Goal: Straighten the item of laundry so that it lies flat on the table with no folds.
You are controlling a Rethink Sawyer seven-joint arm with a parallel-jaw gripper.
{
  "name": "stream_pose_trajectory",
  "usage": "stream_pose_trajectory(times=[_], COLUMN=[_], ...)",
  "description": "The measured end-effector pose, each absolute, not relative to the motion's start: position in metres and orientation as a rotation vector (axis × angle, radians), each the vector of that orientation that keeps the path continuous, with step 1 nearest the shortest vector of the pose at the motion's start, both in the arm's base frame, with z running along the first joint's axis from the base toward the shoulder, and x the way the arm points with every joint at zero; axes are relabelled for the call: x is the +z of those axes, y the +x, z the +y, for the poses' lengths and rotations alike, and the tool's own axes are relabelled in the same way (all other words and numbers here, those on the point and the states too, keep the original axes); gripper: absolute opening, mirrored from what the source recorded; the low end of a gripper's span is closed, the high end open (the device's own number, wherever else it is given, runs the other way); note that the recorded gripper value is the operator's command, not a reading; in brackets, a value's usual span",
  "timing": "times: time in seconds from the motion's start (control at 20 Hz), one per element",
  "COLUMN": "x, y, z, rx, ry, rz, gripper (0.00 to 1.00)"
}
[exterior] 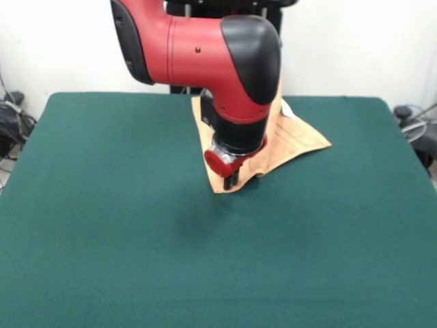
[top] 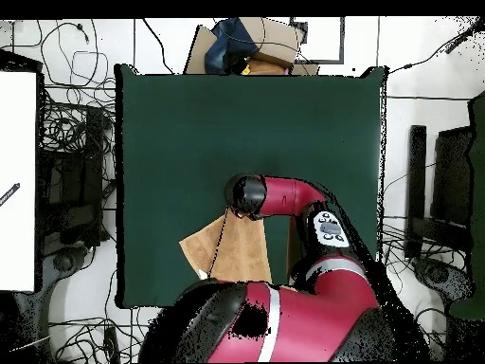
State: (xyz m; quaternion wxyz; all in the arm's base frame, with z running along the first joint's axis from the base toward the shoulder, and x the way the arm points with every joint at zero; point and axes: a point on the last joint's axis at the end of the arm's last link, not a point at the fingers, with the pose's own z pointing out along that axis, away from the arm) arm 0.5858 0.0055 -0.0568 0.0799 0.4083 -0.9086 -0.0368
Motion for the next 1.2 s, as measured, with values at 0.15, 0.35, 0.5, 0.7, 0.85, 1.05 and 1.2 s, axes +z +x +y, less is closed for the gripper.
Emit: stream_pose_trajectory(times=[0.15,0.35,0.5,0.7,0.85,1.05,1.2], x=[-0.057,-0.057,-0.058,-0.058,-0.058,-0.058,-0.058], y=[0.588,0.591,0.592,0.594,0.596,0.6,0.605], z=[0.004,0.003,0.001,-0.002,-0.007,-0.019,-0.033], rx=[-0.122,-0.137,-0.145,-0.149,-0.144,-0.128,-0.112], ry=[1.212,1.202,1.197,1.195,1.194,1.192,1.197], rz=[-2.709,-2.7,-2.697,-2.695,-2.7,-2.711,-2.722], gripper=[0.0,0.0,0.0,0.0,0.0,0.0,0.0])
